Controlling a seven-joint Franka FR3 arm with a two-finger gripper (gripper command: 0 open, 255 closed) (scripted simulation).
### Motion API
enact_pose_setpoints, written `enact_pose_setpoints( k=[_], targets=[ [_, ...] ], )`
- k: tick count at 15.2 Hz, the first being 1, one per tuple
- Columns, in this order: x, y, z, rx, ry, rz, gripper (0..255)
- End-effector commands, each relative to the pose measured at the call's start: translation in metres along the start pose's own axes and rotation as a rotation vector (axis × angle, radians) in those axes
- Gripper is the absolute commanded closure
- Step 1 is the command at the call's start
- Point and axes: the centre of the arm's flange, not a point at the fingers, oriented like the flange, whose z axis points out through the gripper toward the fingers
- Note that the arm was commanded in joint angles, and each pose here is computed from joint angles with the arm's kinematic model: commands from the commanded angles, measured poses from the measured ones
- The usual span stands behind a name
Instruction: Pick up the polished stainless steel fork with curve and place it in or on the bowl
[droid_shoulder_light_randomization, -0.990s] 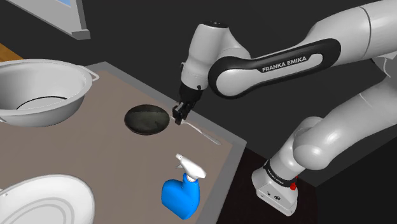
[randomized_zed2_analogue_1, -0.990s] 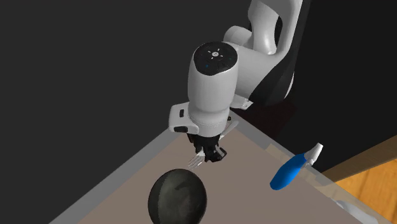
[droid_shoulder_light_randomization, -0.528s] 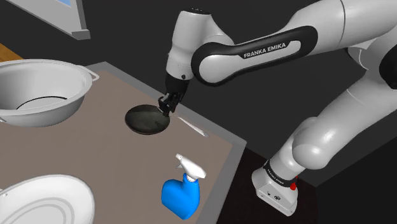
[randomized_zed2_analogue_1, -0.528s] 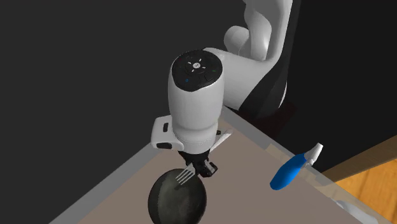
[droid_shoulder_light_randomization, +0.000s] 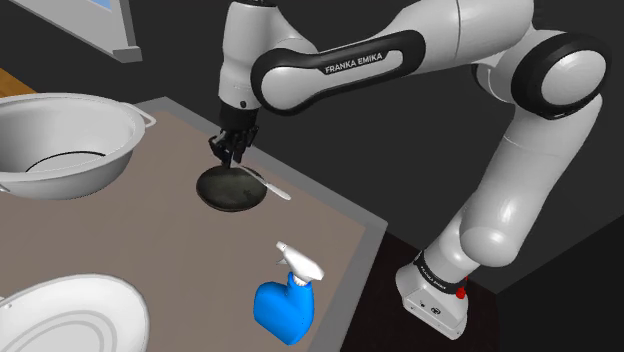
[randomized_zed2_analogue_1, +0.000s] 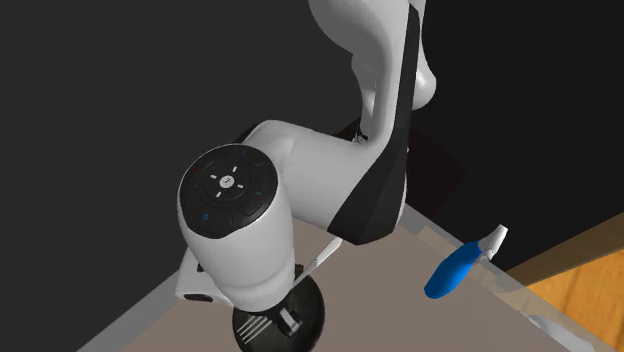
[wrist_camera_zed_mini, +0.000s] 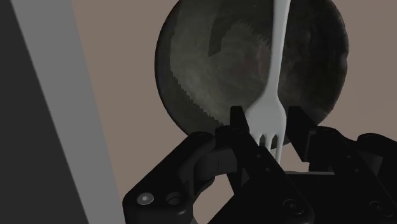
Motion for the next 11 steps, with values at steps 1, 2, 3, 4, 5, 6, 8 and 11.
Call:
enact_pose_setpoints(
  k=[1,2,3,4,5,6,8,11],
  targets=[
    [0.004,0.0,0.009,-0.001,0.001,0.0,255],
    [0.004,0.0,0.015,-0.001,0.001,0.0,255],
    [0.004,0.0,0.02,-0.001,0.001,0.0,255],
    [0.003,0.0,0.025,-0.001,0.001,0.0,255],
    [0.003,0.0,0.03,-0.001,0.001,0.0,255],
    [0.003,0.0,0.036,-0.001,0.001,0.0,255],
    [0.002,0.0,0.046,-0.001,0.001,0.0,255],
    [0.001,0.001,0.062,-0.001,0.001,0.0,255]
  ],
)
